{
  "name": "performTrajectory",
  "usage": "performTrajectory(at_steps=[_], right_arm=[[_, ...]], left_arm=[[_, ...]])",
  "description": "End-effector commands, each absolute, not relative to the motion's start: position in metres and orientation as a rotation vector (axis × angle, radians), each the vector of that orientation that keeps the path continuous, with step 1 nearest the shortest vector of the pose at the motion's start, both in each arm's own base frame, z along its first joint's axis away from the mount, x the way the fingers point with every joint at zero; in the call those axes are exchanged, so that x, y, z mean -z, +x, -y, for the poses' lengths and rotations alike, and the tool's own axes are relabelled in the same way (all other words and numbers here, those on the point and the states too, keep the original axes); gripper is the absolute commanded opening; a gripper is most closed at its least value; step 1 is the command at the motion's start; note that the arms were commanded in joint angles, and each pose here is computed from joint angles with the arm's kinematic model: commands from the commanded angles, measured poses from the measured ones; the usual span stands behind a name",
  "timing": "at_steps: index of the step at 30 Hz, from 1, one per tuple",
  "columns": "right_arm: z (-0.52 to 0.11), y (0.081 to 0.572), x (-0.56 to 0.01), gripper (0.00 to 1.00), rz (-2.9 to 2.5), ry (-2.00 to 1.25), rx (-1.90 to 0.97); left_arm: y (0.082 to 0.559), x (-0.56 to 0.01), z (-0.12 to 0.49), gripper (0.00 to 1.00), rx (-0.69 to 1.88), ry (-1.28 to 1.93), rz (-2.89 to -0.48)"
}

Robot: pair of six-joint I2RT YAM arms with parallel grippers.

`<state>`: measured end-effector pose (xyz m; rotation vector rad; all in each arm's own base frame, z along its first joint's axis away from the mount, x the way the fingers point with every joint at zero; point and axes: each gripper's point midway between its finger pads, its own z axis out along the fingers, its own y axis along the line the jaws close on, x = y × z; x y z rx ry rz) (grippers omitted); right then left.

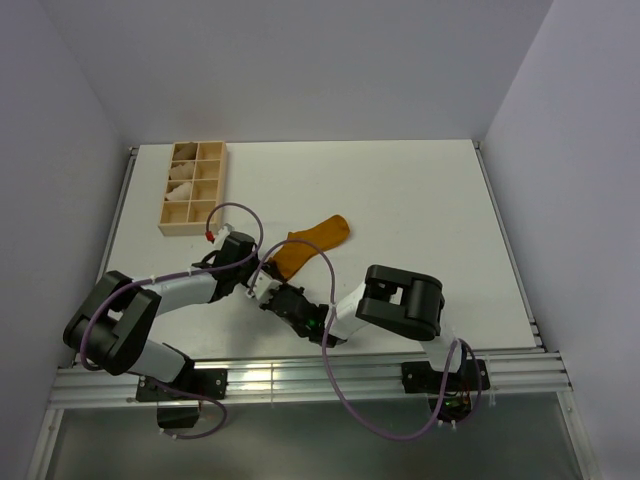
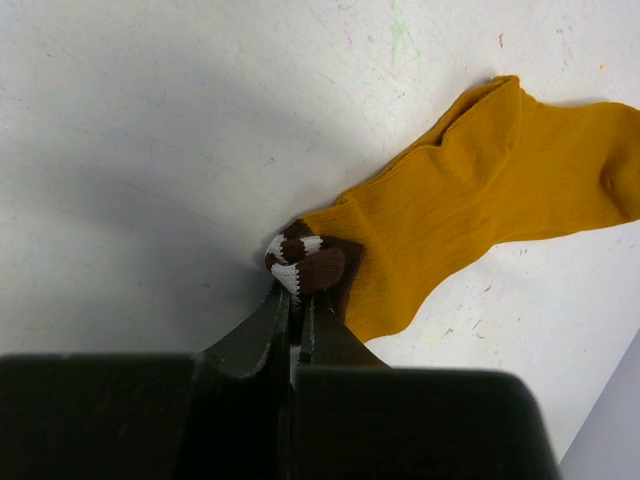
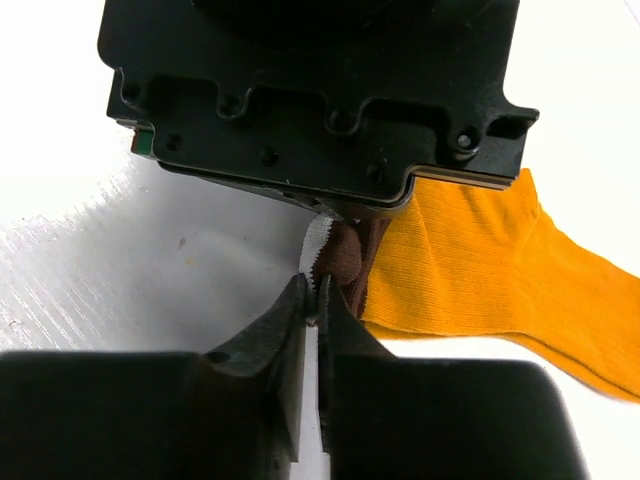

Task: Roll the socks
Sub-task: Roll the sock at the center of the board.

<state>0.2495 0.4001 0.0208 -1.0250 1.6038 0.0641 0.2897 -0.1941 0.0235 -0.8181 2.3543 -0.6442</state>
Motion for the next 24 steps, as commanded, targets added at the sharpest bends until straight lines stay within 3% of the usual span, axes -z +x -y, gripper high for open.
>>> performTrajectory(at_steps=[1,5,8,12,18,24], right_arm=[[-0.392,0.243,0.004,0.02,-1.686,-1.059,-0.080],[-0.392,0.241,0.007,0.00,-1.703,-1.059,-0.103],[-0.394,0.239,0.008,0.00,-1.727,-1.052,-0.141],[-0.392,0.241,0.007,0.00,-1.761,-1.026,-0.199],[-0.387,0.246,0.007,0.00,-1.839,-0.968,-0.310],[-0.384,0.245,0.013,0.00,-1.947,-0.908,-0.472]], left_arm=[[0.283,-0.026,0.198,0.07,0.663,-0.787,-2.386],[0.284,-0.028,0.199,0.13,0.675,-0.793,-2.378],[0.284,-0.030,0.197,0.24,0.677,-0.800,-2.366],[0.285,-0.037,0.193,0.48,0.687,-0.812,-2.327],[0.286,-0.052,0.181,0.67,0.706,-0.853,-2.237],[0.286,-0.066,0.165,0.71,0.708,-0.894,-2.130]])
